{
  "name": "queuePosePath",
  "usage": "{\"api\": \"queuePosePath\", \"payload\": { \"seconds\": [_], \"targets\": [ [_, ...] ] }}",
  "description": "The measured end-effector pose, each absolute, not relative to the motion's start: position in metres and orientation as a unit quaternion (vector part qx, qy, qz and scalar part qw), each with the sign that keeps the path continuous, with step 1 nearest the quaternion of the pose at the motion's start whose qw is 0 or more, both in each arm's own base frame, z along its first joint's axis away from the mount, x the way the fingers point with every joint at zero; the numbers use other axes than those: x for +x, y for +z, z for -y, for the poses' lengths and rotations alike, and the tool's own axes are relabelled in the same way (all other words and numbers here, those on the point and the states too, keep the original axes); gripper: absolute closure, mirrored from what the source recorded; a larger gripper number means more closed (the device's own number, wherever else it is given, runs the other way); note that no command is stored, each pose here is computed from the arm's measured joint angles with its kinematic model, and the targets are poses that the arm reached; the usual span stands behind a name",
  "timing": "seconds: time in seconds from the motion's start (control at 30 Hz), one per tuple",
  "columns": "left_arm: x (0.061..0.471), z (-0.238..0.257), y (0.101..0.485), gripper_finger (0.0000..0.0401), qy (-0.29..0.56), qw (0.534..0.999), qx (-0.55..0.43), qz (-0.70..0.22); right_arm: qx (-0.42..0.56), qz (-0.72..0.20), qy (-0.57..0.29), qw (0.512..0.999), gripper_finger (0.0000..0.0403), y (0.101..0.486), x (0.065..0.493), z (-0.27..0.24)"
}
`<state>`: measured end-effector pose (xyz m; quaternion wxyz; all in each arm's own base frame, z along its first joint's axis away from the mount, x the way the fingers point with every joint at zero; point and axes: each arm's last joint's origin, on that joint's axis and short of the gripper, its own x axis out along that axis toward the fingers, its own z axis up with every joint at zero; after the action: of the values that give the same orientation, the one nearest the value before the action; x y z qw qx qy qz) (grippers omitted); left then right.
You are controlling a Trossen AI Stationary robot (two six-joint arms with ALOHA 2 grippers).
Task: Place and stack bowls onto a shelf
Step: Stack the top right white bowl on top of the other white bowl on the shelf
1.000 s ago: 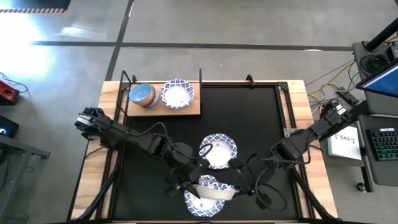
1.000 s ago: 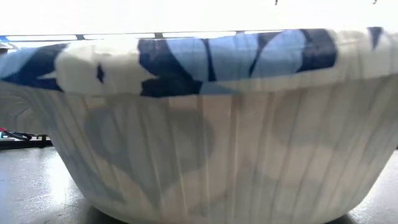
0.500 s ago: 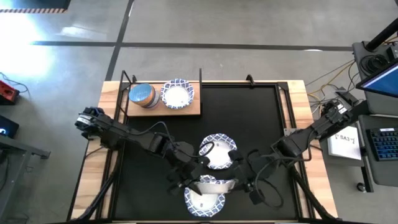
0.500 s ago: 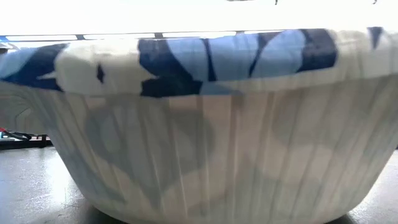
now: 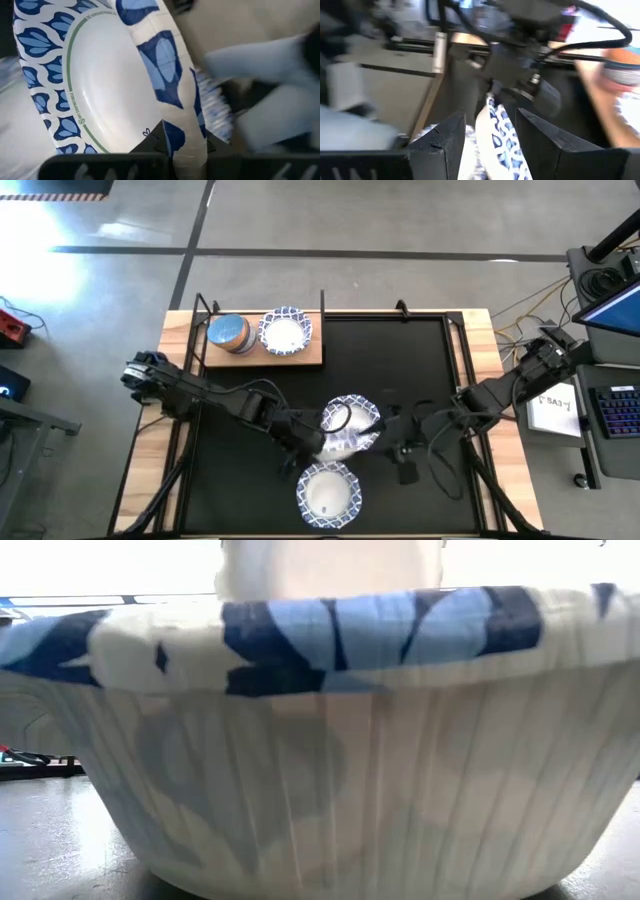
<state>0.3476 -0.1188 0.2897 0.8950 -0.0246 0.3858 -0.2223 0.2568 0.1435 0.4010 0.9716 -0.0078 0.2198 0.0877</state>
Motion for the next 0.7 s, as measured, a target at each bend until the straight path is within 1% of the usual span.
{"api": "queuePosePath", "payload": {
  "seconds": [0.13,0.27,0.43,0.57,0.7],
  "targets": [
    [0.340,0.106,0.291,0.0400,-0.110,0.887,0.019,-0.449,-0.025,-0.250,0.033,0.967,0.0247,0.394,0.253,-0.138],
    [0.329,0.093,0.297,0.0400,-0.002,0.863,0.072,-0.500,-0.025,-0.287,0.018,0.957,0.0252,0.387,0.250,-0.135],
    [0.322,0.071,0.300,0.0400,0.129,0.834,0.117,-0.523,-0.019,-0.305,0.009,0.952,0.0259,0.384,0.248,-0.133],
    [0.322,0.047,0.299,0.0400,0.194,0.814,0.127,-0.533,-0.019,-0.306,0.009,0.952,0.0265,0.384,0.248,-0.133],
    [0.325,0.013,0.299,0.0400,0.238,0.801,0.101,-0.540,-0.019,-0.306,0.009,0.952,0.0271,0.384,0.248,-0.133]
  ]
}}
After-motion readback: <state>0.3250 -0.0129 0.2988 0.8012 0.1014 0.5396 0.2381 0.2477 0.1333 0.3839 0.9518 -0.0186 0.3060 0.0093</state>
